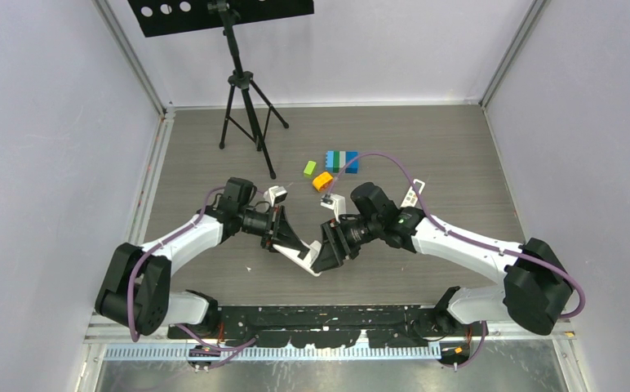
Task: Load the batteries into the remote control
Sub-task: Load the battery into the remote control.
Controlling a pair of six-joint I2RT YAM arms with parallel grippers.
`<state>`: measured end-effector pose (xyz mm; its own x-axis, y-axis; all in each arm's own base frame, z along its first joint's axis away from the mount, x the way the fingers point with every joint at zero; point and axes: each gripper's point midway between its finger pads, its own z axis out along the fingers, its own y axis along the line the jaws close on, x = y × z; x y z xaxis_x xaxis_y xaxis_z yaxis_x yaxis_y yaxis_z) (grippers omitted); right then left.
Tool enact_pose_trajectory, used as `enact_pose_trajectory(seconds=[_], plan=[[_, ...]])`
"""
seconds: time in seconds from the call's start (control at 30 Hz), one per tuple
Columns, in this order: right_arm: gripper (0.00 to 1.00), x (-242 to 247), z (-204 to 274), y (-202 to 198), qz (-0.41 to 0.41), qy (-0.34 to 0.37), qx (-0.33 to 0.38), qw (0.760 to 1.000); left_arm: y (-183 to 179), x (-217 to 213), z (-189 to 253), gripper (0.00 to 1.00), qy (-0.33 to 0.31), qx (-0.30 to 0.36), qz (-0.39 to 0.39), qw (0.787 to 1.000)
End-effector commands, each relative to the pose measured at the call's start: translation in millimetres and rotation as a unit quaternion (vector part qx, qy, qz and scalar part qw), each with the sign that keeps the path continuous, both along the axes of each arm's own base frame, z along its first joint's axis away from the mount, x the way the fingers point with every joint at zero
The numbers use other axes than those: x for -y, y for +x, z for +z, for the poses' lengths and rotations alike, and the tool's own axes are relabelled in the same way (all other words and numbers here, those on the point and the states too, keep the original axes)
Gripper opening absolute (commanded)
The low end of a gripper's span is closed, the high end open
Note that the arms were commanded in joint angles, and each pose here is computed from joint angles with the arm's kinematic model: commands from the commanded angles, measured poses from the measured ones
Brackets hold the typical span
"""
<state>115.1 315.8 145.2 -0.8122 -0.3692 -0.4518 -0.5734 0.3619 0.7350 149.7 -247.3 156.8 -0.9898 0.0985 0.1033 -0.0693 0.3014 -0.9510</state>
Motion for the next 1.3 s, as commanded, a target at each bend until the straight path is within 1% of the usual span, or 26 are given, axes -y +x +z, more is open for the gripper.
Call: enact_pose_trajectory(seconds=[0.0,0.07,0.17,0.4,0.43,0.5,0.6,0.67,0.8,0.83,0.9,1.0,1.2,1.27], plan=[[0.63,-2,7,-3,0.017,0.021,0.016,0.999,-5,1,19,0.0,-0.026,0.019,-0.019,0.999],[0.54,-3,6,-4,0.018,0.02,0.013,1.0,-6,1,19,0.0,-0.027,0.018,-0.02,0.999],[0.47,-5,3,-3,0.018,0.017,0.008,1.0,-7,2,21,0.0,-0.029,0.021,-0.023,0.999],[0.42,-11,-2,3,0.011,0.025,0.012,1.0,-13,3,28,0.0,-0.036,0.022,-0.029,0.999],[0.39,-10,-4,3,0.011,0.025,0.014,1.0,-14,3,30,0.0,-0.04,0.023,-0.029,0.999],[0.29,-12,-6,7,0.007,0.032,0.025,0.999,-15,3,34,0.0,-0.045,0.025,-0.028,0.998],[0.27,-13,-10,10,0.0,0.042,0.039,0.998,-16,3,38,0.0,-0.051,0.023,-0.027,0.998],[0.31,-16,-8,13,-0.002,0.055,0.056,0.997,-18,3,41,0.0,-0.055,0.019,-0.026,0.998],[0.49,-16,-5,16,-0.001,0.069,0.077,0.995,-19,3,50,0.0,-0.065,0.013,-0.021,0.998],[0.52,-16,-5,17,-0.005,0.071,0.083,0.994,-19,4,52,0.0,-0.069,0.013,-0.02,0.997],[0.54,-17,-4,20,-0.01,0.074,0.092,0.993,-18,4,59,0.0,-0.08,0.012,-0.018,0.997],[0.55,-18,-5,20,-0.012,0.076,0.089,0.993,-17,6,73,0.0,-0.099,0.019,-0.014,0.995],[0.65,-19,-3,20,-0.014,0.09,0.082,0.992,-23,3,101,0.0,-0.12,0.06,-0.019,0.991],[0.67,-18,0,21,-0.017,0.093,0.083,0.992,-24,2,106,0.0,-0.124,0.072,-0.019,0.99]])
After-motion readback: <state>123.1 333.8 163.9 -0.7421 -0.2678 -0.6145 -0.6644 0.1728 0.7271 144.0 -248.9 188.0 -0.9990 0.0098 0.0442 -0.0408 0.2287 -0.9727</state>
